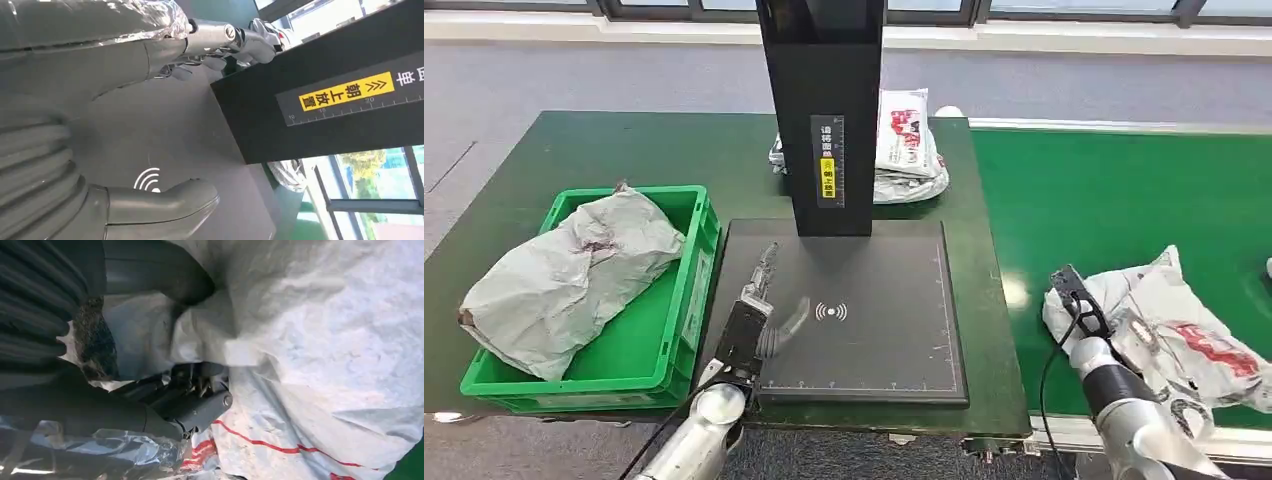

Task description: Moved the parcel from conveyor to table for the left to box.

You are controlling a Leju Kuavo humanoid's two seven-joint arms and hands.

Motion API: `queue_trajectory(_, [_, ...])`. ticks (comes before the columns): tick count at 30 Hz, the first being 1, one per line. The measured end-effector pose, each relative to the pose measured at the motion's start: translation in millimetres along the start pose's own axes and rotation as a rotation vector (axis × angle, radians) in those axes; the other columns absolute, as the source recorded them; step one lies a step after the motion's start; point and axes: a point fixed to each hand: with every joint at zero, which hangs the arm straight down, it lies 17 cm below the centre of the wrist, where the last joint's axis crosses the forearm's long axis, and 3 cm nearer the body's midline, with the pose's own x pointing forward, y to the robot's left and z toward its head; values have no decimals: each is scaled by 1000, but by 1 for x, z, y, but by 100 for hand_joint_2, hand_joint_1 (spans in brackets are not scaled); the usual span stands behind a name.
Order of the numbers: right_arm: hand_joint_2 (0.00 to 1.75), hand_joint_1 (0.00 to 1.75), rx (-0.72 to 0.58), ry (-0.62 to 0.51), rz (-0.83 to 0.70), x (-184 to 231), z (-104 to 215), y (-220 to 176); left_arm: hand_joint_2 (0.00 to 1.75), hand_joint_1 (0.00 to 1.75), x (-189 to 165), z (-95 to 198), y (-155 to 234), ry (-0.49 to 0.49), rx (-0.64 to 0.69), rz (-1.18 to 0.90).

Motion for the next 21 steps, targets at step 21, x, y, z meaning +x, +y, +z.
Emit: queue_trajectory(21, [175,175,-315,-823,-504,227,116,-110,175,0,8,-1,35,-53,134,-18])
